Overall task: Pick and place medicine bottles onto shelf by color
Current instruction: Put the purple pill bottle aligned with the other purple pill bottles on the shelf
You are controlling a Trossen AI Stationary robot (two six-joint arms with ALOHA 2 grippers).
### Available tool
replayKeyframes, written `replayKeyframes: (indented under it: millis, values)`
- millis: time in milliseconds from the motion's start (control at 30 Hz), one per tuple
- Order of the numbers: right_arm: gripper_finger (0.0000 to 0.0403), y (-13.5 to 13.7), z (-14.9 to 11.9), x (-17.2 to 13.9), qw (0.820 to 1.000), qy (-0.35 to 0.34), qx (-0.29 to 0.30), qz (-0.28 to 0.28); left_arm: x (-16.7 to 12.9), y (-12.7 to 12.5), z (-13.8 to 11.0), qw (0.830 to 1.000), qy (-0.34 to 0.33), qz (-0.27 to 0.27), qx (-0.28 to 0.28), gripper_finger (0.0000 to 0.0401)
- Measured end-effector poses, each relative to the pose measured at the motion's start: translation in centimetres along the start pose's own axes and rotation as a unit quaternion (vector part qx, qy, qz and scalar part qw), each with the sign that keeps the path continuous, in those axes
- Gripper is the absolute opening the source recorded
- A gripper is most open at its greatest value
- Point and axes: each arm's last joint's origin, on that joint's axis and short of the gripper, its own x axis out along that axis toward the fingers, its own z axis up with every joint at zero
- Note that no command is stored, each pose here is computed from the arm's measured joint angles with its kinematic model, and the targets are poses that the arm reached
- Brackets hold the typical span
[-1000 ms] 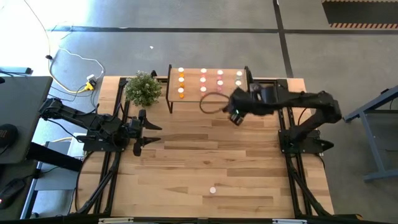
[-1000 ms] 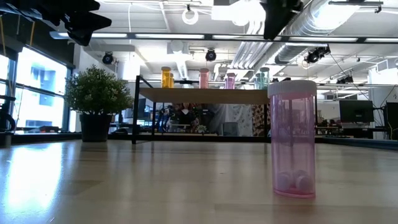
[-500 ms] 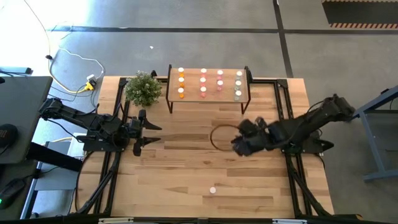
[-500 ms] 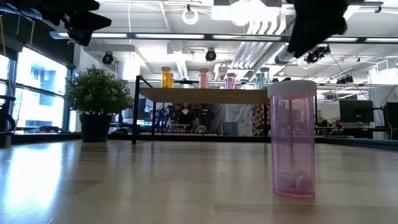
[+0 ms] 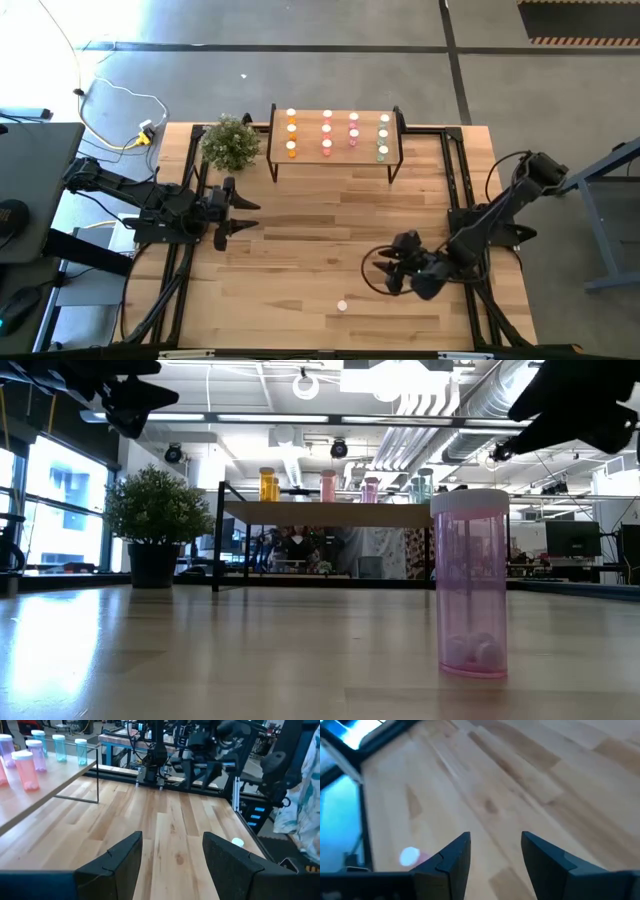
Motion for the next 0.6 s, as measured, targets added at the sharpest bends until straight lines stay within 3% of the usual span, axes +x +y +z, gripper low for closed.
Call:
replayKeyframes:
  millis: [367,600]
  values:
    - [0.017,-1.7,-3.1,2.3,0.993,-0.024,0.027,0.114,0.0,0.0,0.0,1.0,0.0,0.0,-0.023,0.02]
    - [0.0191,-0.8,-3.5,2.6,0.987,-0.054,-0.042,0.146,0.0,0.0,0.0,1.0,0.0,0.0,-0.024,0.02]
